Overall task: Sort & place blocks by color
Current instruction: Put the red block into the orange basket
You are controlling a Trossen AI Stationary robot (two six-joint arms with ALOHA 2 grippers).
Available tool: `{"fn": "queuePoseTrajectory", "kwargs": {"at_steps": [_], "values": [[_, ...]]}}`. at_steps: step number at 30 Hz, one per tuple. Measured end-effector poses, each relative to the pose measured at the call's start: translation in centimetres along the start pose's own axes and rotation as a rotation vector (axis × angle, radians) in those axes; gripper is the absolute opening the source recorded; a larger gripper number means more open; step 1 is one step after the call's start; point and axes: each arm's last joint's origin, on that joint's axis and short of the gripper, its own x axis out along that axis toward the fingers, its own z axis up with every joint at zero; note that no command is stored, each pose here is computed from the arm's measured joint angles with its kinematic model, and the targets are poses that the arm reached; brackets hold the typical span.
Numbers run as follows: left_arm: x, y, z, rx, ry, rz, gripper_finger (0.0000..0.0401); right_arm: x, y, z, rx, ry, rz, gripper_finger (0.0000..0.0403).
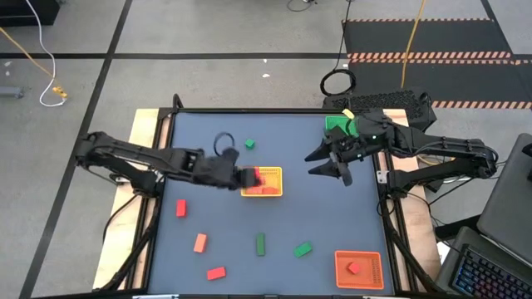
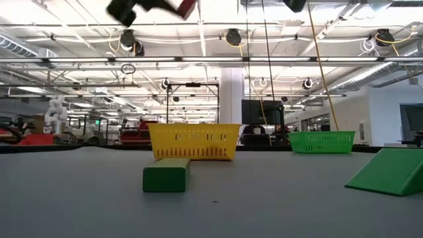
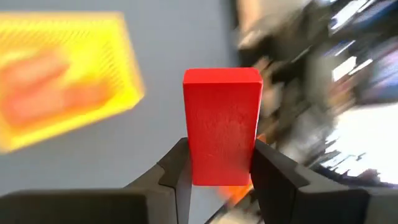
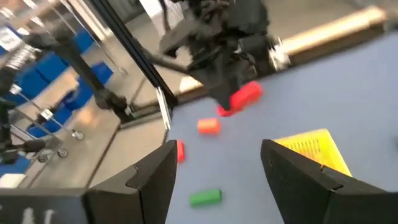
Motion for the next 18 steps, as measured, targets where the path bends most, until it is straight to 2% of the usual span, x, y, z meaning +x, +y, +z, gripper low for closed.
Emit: {"fn": "queuePoseTrajectory", "kwargs": {"at_steps": [5,9,13,15,18], "values": [[-1.6,-3.0,1.4,0.025,-0.276,-0.273,0.0128,-0.1,0.8,2.0,0.022,-0.201,0.074,0.0228],[-1.4,-4.5,2.1,0.088,-0.515,-0.37,0.0128,0.1,1.1,3.2,0.027,-0.347,0.066,0.0228],[-0.1,-4.5,2.5,0.117,-0.543,-0.36,0.0128,0.6,1.0,3.5,-0.052,-0.416,-0.001,0.0228],[0.7,-3.8,2.4,0.169,-0.516,-0.291,0.0128,1.2,0.6,3.6,0.002,-0.428,-0.026,0.0228],[2.0,-3.2,1.9,0.296,-0.482,-0.207,0.0128,2.3,-0.2,3.1,0.16,-0.389,-0.057,0.0228]]}}
